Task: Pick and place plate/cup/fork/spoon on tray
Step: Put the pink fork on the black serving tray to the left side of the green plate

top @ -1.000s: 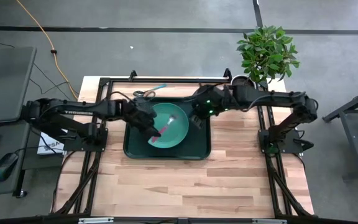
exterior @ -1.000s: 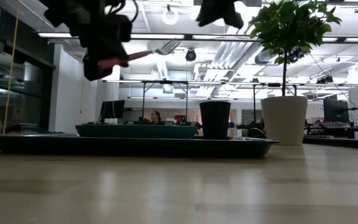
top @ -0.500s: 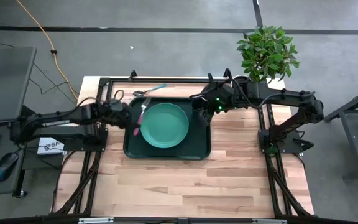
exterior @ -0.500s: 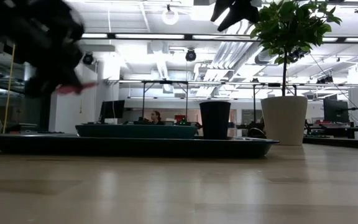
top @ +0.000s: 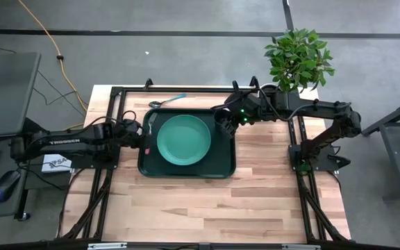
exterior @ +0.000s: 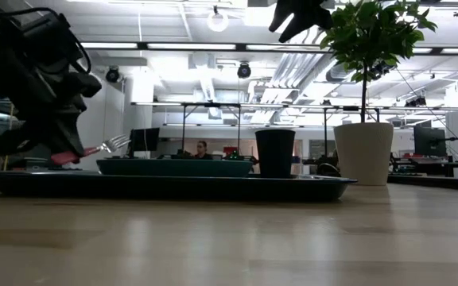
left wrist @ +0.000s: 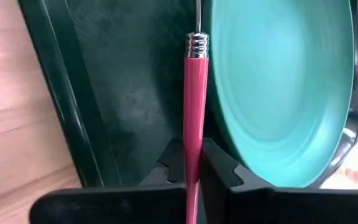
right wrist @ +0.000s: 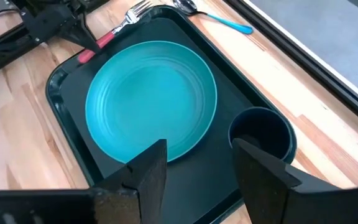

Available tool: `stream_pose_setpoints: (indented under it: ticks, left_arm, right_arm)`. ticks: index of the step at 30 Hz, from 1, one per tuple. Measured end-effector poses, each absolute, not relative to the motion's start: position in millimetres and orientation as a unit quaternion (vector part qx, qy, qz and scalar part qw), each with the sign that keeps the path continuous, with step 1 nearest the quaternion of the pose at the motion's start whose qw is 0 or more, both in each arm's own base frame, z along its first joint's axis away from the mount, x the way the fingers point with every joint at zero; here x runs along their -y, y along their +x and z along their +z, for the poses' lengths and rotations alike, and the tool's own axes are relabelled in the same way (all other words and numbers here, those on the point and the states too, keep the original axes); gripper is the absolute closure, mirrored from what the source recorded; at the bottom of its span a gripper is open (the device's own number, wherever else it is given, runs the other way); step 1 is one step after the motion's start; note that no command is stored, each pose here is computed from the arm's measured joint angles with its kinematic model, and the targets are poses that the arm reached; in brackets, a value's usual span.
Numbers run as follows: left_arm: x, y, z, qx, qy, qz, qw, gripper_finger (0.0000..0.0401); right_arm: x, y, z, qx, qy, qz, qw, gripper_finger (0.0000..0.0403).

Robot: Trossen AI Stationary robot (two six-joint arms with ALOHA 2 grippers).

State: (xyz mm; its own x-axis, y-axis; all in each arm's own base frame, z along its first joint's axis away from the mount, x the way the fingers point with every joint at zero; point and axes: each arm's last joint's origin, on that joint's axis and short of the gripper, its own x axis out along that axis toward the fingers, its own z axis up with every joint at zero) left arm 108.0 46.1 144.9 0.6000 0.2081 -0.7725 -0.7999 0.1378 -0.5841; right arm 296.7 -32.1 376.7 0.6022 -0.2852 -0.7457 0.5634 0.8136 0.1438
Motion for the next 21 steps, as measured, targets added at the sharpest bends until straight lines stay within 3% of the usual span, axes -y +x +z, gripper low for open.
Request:
stream_pose_setpoints:
  ticks: [21]
  left_arm:
    - [-59.2,135.2,131.0,-0.257,-0.553,0.374,0.699,0.0401]
  right_arm:
    - [32.3,297.0,377.0,-0.375,0.173,-0.240,0.879,0.0230]
